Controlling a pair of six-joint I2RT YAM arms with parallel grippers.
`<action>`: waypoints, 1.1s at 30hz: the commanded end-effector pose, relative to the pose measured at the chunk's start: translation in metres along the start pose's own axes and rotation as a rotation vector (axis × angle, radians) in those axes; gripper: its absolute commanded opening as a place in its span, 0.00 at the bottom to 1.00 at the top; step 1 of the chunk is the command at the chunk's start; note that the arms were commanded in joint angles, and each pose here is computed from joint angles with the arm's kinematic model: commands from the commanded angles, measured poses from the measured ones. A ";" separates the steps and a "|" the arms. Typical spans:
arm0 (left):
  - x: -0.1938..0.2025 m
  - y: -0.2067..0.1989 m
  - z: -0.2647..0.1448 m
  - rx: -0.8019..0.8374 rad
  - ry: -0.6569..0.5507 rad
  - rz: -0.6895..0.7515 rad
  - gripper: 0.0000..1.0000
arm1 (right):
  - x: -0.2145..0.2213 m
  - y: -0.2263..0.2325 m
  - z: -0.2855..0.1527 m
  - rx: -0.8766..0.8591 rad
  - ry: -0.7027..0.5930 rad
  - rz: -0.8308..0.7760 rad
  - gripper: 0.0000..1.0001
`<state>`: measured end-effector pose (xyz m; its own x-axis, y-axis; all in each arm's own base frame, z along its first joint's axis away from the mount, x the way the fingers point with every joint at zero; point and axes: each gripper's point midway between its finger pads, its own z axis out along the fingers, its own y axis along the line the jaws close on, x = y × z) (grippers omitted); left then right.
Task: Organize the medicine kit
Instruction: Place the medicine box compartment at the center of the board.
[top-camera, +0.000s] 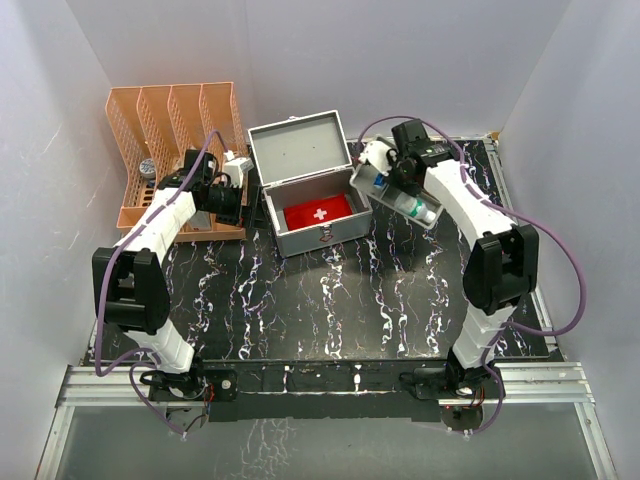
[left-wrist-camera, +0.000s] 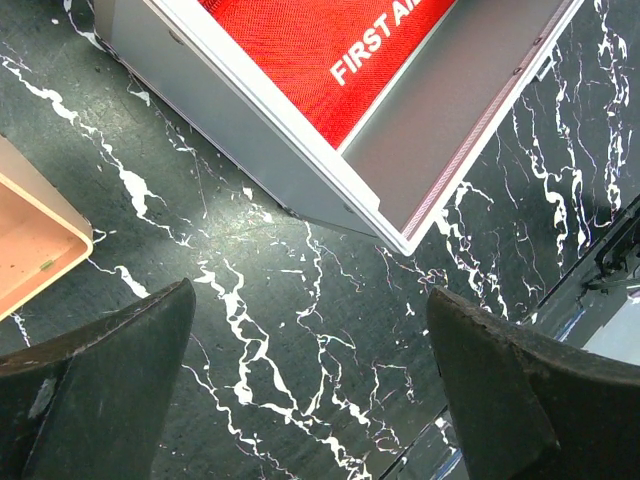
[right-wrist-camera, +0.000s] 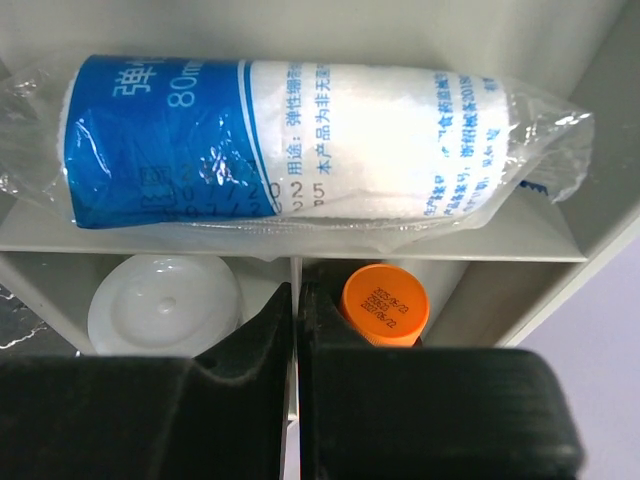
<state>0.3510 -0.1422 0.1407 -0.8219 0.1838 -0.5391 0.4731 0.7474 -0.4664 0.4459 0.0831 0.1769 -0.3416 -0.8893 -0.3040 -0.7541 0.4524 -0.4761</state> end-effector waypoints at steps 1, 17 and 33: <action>-0.012 -0.006 -0.008 0.015 -0.013 0.002 0.99 | 0.007 -0.041 -0.039 0.184 -0.039 0.146 0.00; -0.040 -0.009 -0.018 0.005 -0.027 -0.006 0.99 | 0.077 -0.001 -0.012 0.087 0.136 0.461 0.00; -0.040 -0.006 -0.014 0.008 -0.004 -0.005 0.99 | 0.100 0.063 0.025 -0.084 0.308 0.763 0.00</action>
<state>0.3734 -0.1443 0.1672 -0.8265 0.1791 -0.5336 0.4649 0.7517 -0.4677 0.3762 0.0224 0.0901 -0.8752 -0.4170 -0.2453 -0.3835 0.9071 -0.1736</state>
